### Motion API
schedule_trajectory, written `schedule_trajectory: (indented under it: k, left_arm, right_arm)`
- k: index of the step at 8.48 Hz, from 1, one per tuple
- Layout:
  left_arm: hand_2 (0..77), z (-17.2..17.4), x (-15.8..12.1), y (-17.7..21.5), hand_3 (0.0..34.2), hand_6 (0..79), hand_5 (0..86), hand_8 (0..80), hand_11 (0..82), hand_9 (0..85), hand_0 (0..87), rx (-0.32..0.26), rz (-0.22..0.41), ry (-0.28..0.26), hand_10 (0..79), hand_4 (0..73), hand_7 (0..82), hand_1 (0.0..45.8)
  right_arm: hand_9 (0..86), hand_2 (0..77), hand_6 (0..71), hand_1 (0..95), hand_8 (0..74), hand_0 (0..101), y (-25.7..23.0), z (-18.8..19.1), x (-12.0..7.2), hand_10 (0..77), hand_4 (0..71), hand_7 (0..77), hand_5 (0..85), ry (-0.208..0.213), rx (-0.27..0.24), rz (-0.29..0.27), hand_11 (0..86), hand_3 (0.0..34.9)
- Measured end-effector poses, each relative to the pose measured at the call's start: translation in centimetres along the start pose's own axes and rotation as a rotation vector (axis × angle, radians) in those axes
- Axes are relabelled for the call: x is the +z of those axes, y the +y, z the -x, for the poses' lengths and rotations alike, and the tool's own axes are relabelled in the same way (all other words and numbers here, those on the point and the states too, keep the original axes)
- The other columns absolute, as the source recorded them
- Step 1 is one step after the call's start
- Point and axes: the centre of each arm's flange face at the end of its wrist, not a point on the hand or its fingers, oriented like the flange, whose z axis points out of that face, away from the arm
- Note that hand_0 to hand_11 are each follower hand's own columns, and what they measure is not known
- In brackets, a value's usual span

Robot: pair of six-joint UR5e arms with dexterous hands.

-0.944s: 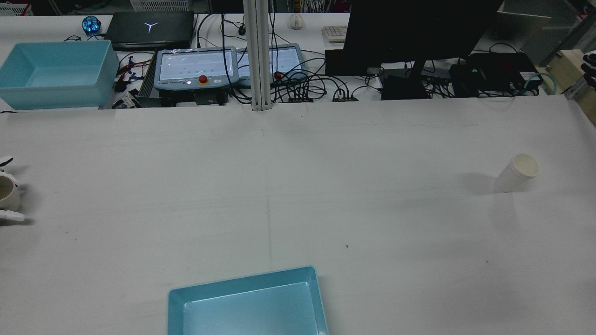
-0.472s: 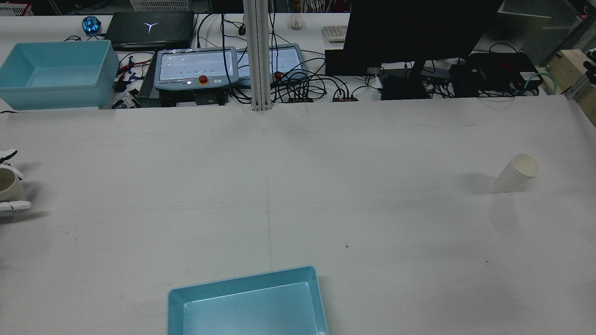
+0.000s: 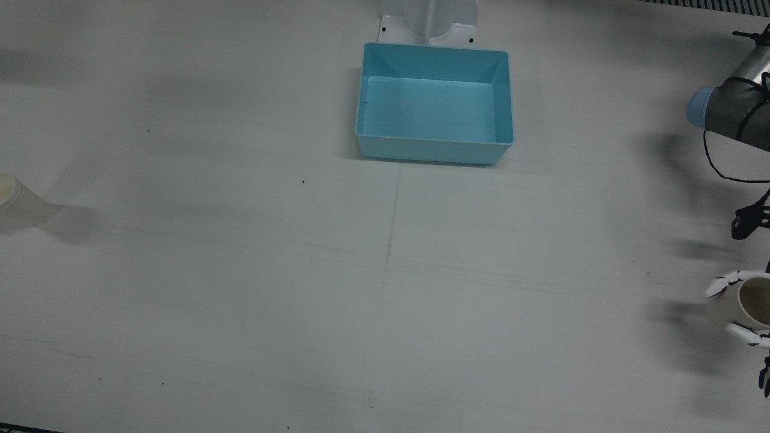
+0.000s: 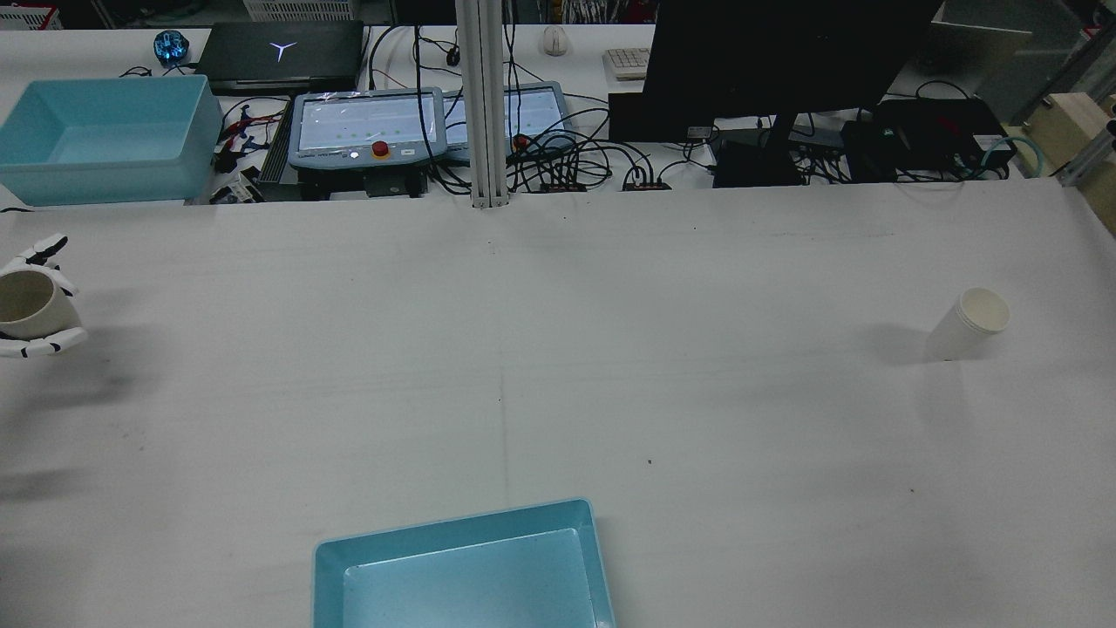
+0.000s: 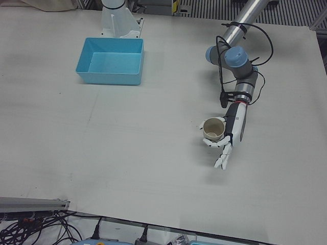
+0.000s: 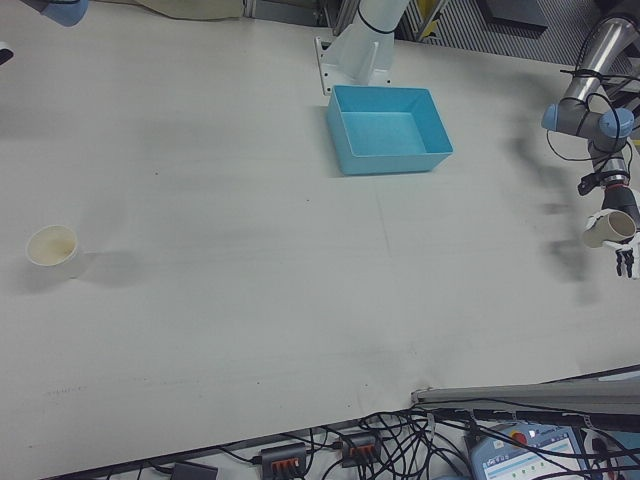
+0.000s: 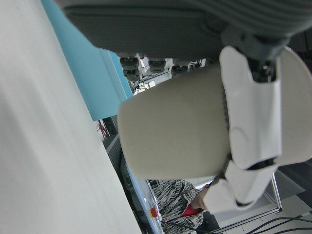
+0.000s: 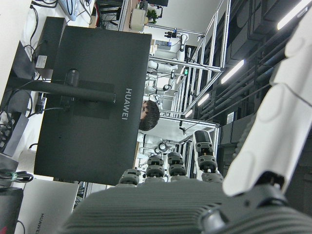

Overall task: Pour water
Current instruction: 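Lift the white paper cup off the table with the left hand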

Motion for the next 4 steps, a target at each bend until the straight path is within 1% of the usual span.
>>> schedule_trajectory:
  k: [1, 2, 3, 4]
  left_arm:
    - [28.9, -0.7, 0.4, 2.1, 0.2, 9.8, 39.3, 4.9, 10.4, 2.2, 55.5, -0.016, 0.013, 0.005, 4.4, 48.0, 10.9, 23.5]
    - [28.9, -1.4, 0.7, 4.0, 0.2, 9.8, 39.3, 4.9, 9.8, 2.2, 55.5, -0.025, 0.022, 0.008, 5.4, 48.0, 10.9, 23.5]
    - [28.9, -1.8, 0.9, 5.2, 0.3, 8.2, 39.3, 4.9, 9.8, 2.2, 56.2, -0.03, 0.028, 0.009, 5.4, 48.0, 10.9, 23.5]
    - [31.6, -2.0, 1.2, 6.0, 0.3, 8.2, 39.8, 4.9, 9.3, 1.6, 57.1, -0.033, 0.032, 0.01, 4.4, 48.5, 10.9, 22.4]
  right_arm:
    - [8.2, 0.0, 6.0, 10.4, 7.6, 50, -1.2, -0.1, -1.4, 1.6, 18.0, 11.4, 18.0, 0.0, -0.002, -0.027, 4.4, 0.0]
    - [8.2, 0.0, 3.8, 8.2, 7.6, 49, -3.6, -0.3, -3.1, 2.2, 7.1, 7.6, 15.8, 0.0, -0.007, -0.052, 5.4, 0.0]
    - [8.2, 0.0, 3.8, 8.2, 7.6, 49, -7.6, -0.9, -5.2, 2.2, 7.1, 7.6, 15.8, 0.0, -0.009, -0.064, 5.4, 0.0]
    - [7.1, 0.0, 3.8, 10.9, 7.6, 50, -13.1, -2.1, -7.7, 2.7, 5.4, 6.5, 13.6, 0.01, -0.008, -0.084, 6.5, 0.0]
